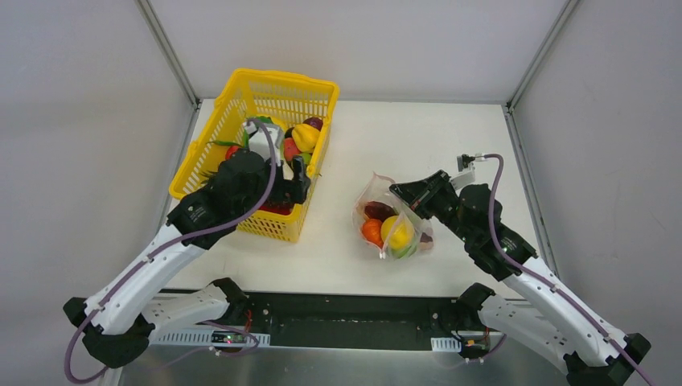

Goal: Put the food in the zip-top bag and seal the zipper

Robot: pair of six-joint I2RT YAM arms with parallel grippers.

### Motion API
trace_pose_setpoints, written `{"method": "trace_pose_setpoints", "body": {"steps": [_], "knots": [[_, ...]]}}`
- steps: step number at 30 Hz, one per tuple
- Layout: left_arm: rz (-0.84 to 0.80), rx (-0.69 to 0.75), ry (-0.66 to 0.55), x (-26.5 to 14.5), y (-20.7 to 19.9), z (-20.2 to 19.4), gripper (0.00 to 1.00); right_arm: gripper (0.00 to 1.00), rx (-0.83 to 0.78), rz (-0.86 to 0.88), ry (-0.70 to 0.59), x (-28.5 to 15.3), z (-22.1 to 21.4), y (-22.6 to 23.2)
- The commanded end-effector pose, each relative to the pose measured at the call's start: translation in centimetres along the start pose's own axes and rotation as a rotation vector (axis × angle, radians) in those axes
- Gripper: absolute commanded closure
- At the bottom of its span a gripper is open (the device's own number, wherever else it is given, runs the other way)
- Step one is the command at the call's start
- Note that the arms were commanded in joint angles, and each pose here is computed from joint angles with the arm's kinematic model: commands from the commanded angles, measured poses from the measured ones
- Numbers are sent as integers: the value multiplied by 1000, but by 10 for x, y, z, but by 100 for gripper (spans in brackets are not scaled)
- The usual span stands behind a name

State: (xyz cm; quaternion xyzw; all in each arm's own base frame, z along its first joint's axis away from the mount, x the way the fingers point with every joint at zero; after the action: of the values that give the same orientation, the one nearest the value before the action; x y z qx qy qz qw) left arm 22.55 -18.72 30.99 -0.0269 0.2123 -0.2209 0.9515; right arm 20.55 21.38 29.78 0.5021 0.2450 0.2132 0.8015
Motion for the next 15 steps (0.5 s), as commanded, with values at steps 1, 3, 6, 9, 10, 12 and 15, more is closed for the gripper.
{"method": "trace_pose_setpoints", "body": {"steps": [1, 3, 6, 9, 10, 12, 15], "knots": [[218, -39, 37, -11, 62, -19, 1, 94, -24, 25, 13, 0, -2, 3], [237, -74, 71, -4, 75, -26, 1, 94, -26, 28, 24, 2, -4, 4], [273, -97, 192, 13, 93, -42, 1, 94, -21, 35, 44, 4, -7, 6], [272, -119, 293, 35, 102, -55, 1, 94, -20, 37, 60, 5, -10, 6], [285, -124, 334, 40, 106, -61, 1, 94, -20, 36, 62, 5, -10, 6], [341, -123, 406, 45, 117, -74, 2, 94, -20, 39, 60, 5, -9, 7], [353, -146, 473, 54, 124, -92, 5, 95, -19, 35, 62, 5, -10, 6]]}}
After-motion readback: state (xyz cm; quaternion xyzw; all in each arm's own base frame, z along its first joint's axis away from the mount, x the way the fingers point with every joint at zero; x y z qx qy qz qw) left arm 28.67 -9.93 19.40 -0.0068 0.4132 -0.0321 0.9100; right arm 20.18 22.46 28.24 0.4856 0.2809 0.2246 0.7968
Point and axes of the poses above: each gripper's point midway between its finger pads, its own x axis out along the fingers, its own y axis along the line the jaws close on, z = x × y, the point moved 1 cm from there along -x, back along the fingers, and after that the axes turned 3 degrees about x, right-handed, at the moved point
